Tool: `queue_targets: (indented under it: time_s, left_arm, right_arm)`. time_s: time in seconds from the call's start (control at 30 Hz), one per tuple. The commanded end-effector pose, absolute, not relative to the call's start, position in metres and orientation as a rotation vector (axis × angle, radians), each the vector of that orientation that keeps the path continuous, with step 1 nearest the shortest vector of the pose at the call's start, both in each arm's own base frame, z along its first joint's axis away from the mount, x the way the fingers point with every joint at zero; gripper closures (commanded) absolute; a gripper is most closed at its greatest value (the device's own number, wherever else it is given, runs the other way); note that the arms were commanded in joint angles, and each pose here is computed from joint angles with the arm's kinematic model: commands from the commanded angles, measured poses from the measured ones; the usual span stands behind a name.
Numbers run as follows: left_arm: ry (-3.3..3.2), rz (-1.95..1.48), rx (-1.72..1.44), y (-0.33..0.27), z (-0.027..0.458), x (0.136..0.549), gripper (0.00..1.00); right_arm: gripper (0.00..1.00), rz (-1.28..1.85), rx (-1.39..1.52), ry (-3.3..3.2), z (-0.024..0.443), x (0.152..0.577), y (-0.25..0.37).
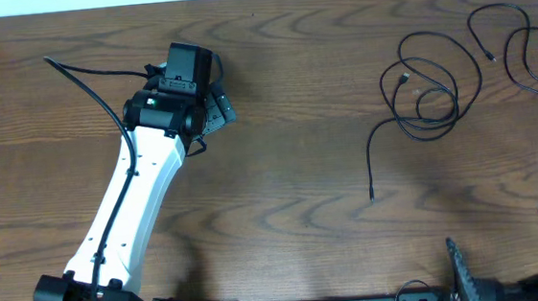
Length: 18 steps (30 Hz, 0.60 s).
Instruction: Untangle cables
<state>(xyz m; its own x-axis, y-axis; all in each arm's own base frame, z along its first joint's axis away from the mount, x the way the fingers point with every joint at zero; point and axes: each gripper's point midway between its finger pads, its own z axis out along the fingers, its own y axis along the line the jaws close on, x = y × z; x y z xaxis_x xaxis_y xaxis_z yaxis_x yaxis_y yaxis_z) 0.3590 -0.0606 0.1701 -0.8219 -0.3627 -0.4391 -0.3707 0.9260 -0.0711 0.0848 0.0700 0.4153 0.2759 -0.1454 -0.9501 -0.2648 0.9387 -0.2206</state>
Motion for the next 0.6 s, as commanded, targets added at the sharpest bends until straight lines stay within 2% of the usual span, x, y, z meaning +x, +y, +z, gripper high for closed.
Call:
queue_targets:
  time_s: [0.0, 0.3, 0.57]
  left_arm:
    - [2.607, 0.016, -0.551, -0.058, 0.177, 0.359, 0.0]
    - [2.607, 0.016, -0.551, -0.058, 0.177, 0.359, 0.0]
    - [2.607, 0.016, -0.551, -0.058, 0.177, 0.359, 0.0]
  right_arm:
    - [0.01, 0.02, -0.379, 1.243, 0.426, 0.067, 0.072]
    - [0.01, 0.002, -0.384, 1.2, 0.439, 0.043, 0.078]
    - [0.01, -0.118, -0.483, 1.014, 0.474, 0.019, 0.084]
